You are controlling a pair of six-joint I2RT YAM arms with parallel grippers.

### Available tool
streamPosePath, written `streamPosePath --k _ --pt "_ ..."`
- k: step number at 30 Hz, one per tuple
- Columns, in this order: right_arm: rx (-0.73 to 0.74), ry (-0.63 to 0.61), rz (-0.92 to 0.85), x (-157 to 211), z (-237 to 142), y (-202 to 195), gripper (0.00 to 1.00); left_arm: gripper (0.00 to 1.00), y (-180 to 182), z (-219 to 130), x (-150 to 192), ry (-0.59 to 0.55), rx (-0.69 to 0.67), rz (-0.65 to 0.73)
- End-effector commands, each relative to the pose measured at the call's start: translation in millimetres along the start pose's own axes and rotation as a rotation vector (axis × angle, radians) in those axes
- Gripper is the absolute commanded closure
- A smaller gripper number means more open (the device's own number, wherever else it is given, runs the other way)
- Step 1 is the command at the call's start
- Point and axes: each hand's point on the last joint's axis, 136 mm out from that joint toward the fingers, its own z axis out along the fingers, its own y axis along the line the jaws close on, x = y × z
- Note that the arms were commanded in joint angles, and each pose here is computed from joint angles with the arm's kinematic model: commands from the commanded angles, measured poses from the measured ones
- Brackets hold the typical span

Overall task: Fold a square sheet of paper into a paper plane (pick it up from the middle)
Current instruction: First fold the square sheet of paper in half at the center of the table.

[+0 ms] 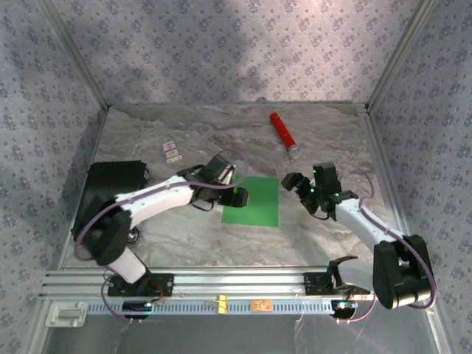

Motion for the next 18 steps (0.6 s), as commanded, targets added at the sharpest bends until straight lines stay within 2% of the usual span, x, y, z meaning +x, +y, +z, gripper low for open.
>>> streamPosePath --k 1,3,9,12,15,18 --pt "0.064 0.027 -0.013 11.1 -13.2 -23.9 0.04 0.07 12.3 6.9 4.3 0.075 -0.182 -0.003" --pt "0.074 0.015 -0.016 11.7 -19.3 -28.3 0.04 0.0 11.7 12.1 2.7 0.108 -0.242 -0.002" --pt "0.086 0.0 -0.001 16.1 -28.4 -40.7 0.04 0.0 10.8 19.0 -13.1 0.134 -0.343 0.043" --pt "0.083 -0.01 0.004 17.4 -31.0 -43.8 0.03 0.0 17.0 14.9 -21.4 0.096 -0.414 0.077" --pt "0.078 -0.021 0.011 17.4 -32.9 -45.5 0.03 0.0 16.7 12.3 -26.8 0.07 -0.414 0.066" --pt "0.078 -0.024 0.012 17.5 -34.2 -46.5 0.03 0.0 5.9 19.7 -27.8 0.086 -0.328 0.018"
